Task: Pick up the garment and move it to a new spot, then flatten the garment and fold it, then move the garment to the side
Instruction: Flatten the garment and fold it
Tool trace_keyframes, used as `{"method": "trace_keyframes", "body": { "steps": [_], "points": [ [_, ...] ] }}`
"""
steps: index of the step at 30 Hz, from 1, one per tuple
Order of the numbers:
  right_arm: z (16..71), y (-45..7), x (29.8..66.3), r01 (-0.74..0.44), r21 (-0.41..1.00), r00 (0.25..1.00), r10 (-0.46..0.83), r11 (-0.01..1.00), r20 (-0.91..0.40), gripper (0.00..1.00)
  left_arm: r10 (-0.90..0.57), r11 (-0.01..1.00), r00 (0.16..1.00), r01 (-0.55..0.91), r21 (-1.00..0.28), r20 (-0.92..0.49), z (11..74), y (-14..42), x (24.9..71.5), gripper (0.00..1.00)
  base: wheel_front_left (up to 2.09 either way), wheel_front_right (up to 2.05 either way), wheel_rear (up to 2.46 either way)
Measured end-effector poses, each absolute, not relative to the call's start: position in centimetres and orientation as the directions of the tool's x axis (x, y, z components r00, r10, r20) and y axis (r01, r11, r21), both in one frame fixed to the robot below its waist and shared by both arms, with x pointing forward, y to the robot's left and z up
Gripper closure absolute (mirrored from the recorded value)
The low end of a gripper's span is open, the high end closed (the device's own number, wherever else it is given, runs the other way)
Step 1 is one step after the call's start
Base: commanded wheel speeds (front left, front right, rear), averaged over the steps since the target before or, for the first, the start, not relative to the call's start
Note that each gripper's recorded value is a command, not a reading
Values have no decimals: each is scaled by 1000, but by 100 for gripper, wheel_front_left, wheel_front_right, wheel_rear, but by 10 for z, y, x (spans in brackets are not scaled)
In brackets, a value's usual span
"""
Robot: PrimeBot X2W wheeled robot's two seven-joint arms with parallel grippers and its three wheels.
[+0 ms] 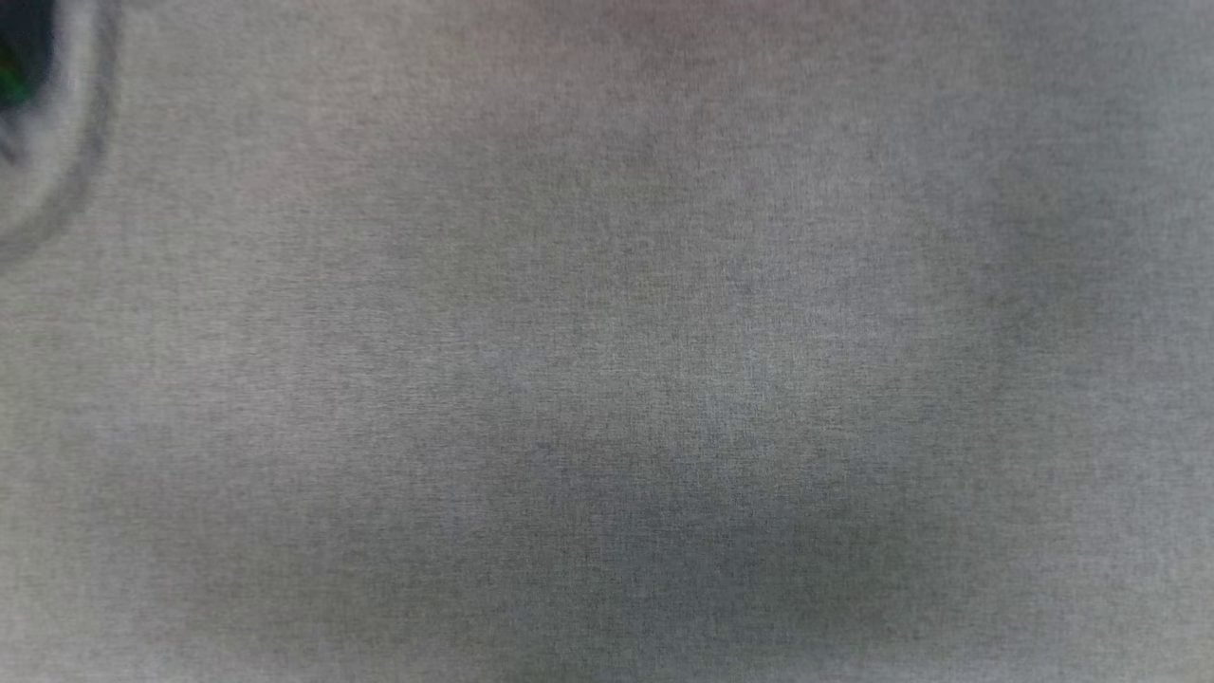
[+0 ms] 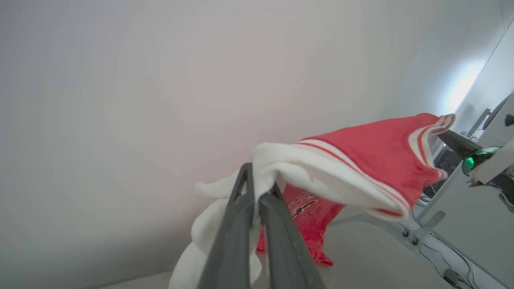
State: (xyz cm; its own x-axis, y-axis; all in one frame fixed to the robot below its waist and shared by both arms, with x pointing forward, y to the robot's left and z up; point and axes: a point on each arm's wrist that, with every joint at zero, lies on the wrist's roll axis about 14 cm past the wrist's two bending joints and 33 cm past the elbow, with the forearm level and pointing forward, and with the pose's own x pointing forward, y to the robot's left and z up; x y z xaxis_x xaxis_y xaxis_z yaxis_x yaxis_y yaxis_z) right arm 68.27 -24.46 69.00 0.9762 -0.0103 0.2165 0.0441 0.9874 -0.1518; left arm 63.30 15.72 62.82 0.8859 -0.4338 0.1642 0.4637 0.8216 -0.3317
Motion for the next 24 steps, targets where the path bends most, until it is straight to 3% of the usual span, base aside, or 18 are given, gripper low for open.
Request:
{"method": "trace_keyframes", "body": {
  "steps": [5, 12, 18, 24],
  "points": [
    [611, -239, 651, -51, -172, 998, 57, 984, 34, 100, -490, 773, 872, 437, -460, 6, 558, 147, 576, 100, 0, 0, 0],
    [525, -237, 577, -141, -77, 973, 124, 987, -194, 100, -540, 744, 827, 382, -548, -156, 492, 140, 499, 100, 0, 0, 0],
    [462, -235, 487, -161, 46, 891, 165, 986, -423, 100, -563, 724, 789, 327, -608, -245, 453, 133, 430, 100, 0, 0, 0],
    [425, -225, 405, -151, 164, 761, 220, 975, -610, 100, -568, 727, 760, 282, -626, -317, 429, 134, 374, 100, 0, 0, 0]
  ]
}}
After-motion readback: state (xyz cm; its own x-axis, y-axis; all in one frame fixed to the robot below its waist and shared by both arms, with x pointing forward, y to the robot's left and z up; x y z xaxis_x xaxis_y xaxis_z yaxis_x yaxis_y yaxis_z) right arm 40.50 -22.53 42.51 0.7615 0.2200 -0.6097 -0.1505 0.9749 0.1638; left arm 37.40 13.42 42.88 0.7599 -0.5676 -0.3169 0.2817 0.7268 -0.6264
